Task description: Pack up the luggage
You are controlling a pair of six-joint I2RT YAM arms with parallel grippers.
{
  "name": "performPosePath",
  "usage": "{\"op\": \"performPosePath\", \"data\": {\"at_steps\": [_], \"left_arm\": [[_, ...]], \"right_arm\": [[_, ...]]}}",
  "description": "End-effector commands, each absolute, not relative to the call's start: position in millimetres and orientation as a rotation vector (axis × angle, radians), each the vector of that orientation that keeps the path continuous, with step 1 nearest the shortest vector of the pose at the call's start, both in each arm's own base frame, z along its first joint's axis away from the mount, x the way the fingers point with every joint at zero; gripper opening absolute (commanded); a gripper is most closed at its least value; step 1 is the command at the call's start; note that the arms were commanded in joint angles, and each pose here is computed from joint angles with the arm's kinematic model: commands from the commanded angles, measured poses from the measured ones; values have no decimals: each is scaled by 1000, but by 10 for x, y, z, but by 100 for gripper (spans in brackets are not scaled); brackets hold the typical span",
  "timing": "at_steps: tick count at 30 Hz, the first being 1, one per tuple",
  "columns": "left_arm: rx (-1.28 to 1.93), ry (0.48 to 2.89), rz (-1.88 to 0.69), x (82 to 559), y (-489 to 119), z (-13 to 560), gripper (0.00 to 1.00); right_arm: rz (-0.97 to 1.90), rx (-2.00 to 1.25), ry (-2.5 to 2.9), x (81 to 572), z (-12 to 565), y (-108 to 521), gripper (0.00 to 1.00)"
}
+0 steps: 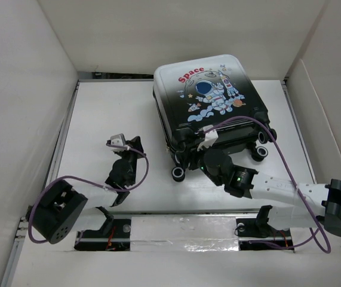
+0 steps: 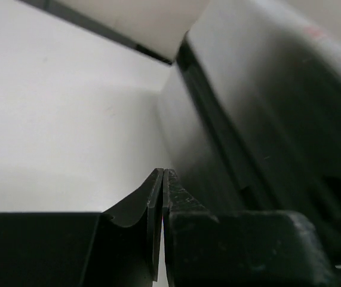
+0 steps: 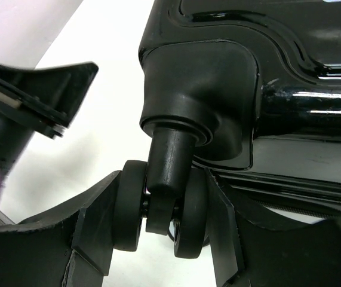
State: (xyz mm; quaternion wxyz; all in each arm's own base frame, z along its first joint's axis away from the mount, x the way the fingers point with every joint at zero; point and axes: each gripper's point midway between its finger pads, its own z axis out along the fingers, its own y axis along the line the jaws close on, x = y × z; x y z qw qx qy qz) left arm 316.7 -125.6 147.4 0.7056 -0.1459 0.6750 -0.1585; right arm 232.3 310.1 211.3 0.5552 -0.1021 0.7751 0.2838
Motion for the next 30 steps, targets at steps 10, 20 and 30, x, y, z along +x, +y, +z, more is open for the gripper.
{"op": "performPosePath", "data": {"at_steps": [10,20,30], "left_arm": [[-535,1379,-719,2747,-1165,2400,65],[-622,1266,-776,2250,-698,3040,99],[-409,1335,-872,2045,-964,3452,99]], "right_arm": [[957,-708,1680,1724,2528,4506,3],[874,-690,1615,1700,3025,4251,100],[569,-367,1504,1837,3760,2368,100]]}}
